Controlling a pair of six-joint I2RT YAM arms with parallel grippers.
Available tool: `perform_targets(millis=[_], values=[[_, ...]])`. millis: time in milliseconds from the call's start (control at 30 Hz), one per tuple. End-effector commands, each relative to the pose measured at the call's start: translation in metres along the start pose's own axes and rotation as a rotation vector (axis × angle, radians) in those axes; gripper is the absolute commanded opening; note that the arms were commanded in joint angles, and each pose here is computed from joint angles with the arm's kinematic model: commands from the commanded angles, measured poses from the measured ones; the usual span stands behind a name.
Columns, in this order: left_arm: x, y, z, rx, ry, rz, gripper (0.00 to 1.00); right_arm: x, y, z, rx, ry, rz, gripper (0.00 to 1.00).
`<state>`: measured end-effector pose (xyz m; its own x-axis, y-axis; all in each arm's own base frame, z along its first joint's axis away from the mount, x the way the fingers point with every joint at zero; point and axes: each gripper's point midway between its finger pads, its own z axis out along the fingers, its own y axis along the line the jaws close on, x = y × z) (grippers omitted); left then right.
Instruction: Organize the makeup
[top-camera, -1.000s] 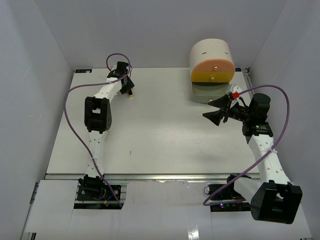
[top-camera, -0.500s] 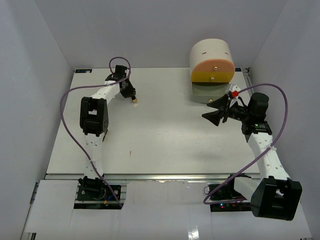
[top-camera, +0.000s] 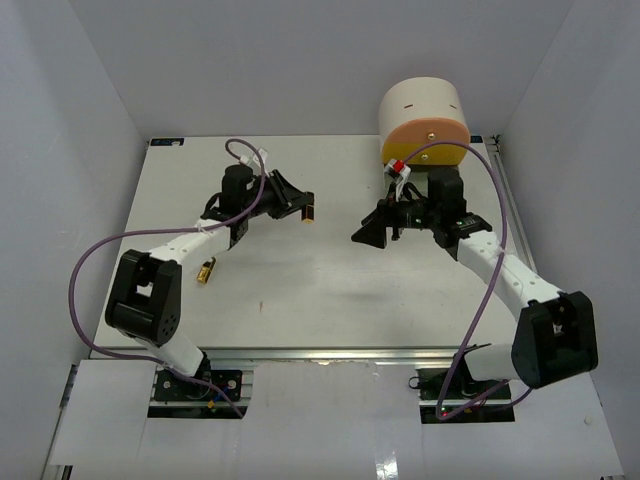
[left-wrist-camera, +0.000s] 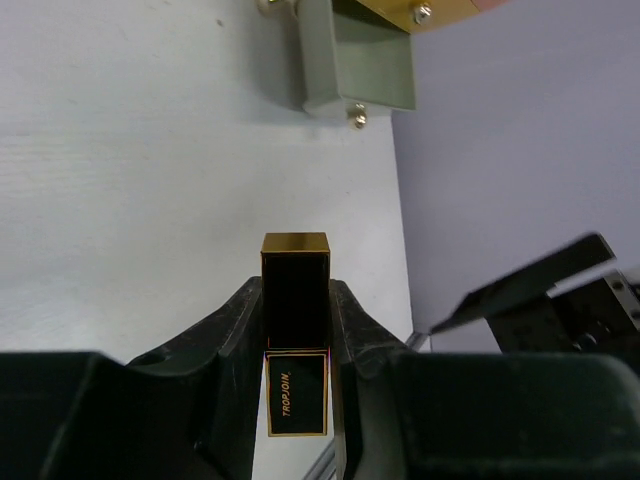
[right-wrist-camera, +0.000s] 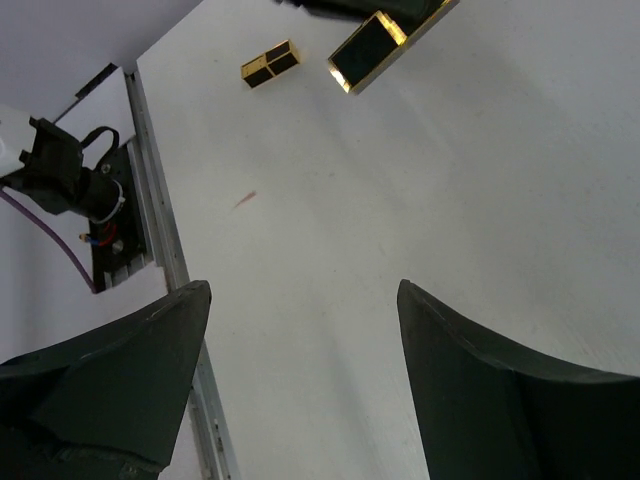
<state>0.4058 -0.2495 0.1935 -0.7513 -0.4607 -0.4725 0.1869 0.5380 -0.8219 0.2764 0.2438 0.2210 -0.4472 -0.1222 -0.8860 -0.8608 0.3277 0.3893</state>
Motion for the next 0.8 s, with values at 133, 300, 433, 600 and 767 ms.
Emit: perform_targets(millis=[133, 300, 433, 600, 767], values=[[0.035, -0.074, 0.001, 0.248, -0.052, -0.04, 0.0, -0.037, 0.0, 0.027, -0.024, -0.071, 0.279, 0.86], [0.045, -0.088, 0.0, 0.332, -0.047, -0.053, 0.0, -0.026, -0.012, 0.035, 0.001, -0.038, 0.343, 0.89], [0.05, -0.09, 0.003, 0.358, -0.035, -0.055, 0.0, -0.014, -0.014, 0.037, 0.004, -0.026, 0.337, 0.89], [0.064, -0.089, 0.011, 0.381, 0.015, -0.067, 0.0, -0.011, -0.014, 0.04, -0.011, -0.018, 0.341, 0.88], [0.069, -0.099, 0.011, 0.443, 0.045, -0.079, 0.0, -0.01, -0.004, 0.045, -0.112, -0.023, 0.381, 0.83]])
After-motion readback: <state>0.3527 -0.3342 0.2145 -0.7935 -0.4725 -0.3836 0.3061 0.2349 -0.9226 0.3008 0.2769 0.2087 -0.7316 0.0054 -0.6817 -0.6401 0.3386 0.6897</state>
